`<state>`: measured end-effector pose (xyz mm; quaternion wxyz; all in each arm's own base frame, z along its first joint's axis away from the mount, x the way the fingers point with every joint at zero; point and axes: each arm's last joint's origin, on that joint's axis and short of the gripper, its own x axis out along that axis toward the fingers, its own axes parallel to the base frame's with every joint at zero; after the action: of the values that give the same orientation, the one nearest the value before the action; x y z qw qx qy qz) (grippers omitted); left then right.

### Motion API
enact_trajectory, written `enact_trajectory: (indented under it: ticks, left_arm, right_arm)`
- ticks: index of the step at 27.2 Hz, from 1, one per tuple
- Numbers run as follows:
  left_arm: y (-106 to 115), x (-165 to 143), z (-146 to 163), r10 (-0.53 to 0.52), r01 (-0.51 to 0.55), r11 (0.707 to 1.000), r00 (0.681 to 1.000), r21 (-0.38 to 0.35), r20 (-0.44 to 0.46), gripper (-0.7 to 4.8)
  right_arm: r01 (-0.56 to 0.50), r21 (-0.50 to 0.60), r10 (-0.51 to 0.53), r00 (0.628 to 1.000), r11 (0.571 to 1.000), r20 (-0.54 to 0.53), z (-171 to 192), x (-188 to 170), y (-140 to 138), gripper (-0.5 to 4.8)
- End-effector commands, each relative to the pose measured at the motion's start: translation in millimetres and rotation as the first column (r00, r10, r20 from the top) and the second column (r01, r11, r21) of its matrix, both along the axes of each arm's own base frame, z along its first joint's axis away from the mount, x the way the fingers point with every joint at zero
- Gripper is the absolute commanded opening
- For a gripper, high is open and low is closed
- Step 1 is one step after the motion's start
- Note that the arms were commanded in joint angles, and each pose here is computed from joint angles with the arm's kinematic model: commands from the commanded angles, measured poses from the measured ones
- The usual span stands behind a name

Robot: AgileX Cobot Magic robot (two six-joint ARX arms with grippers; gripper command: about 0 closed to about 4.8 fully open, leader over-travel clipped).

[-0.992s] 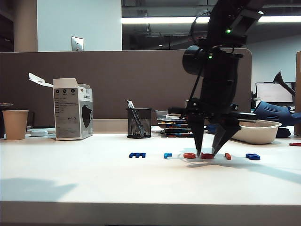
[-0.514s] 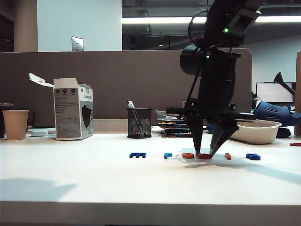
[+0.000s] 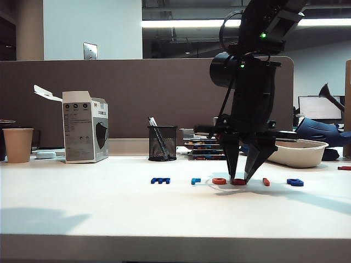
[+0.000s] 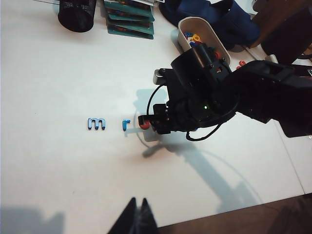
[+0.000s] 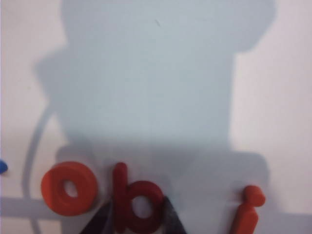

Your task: Select the appropriate letters from the row of letter magnets placed on the table to arrange into the word "big".

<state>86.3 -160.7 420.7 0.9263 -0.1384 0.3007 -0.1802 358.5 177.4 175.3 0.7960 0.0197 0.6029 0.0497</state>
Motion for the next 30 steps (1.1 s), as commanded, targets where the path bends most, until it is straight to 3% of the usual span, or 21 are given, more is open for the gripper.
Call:
enact_trajectory:
  ticks: [1,13,22,30]
  left_arm:
    - [0,0,2,0.007,-0.007,1.000,1.000,-0.013,0.008,-0.05]
    - [0,0,2,0.007,-0.007,1.000,1.000,-0.012,0.008,-0.05]
    - [0,0,2,0.007,-0.007,1.000,1.000,-0.013,0.008,-0.05]
    - [0,0,2,0.007,-0.007,1.000,1.000,-0.013,0.008,-0.05]
  right_arm:
    - [0.004,-0.018,-0.004,0.999,1.000,-0.039,-8,-2,-1,0.89]
    - [0.004,-0.010,-0.004,1.000,1.000,-0.024,-8,-1,0,0.90]
    - [-0.001,-0.057,-0.006,0.992,0.998,-0.124,-8,-11,-5,0.90]
    - [-0.014,-0.051,0.008,0.994,0.999,-0.110,5,-18,-2,0.90]
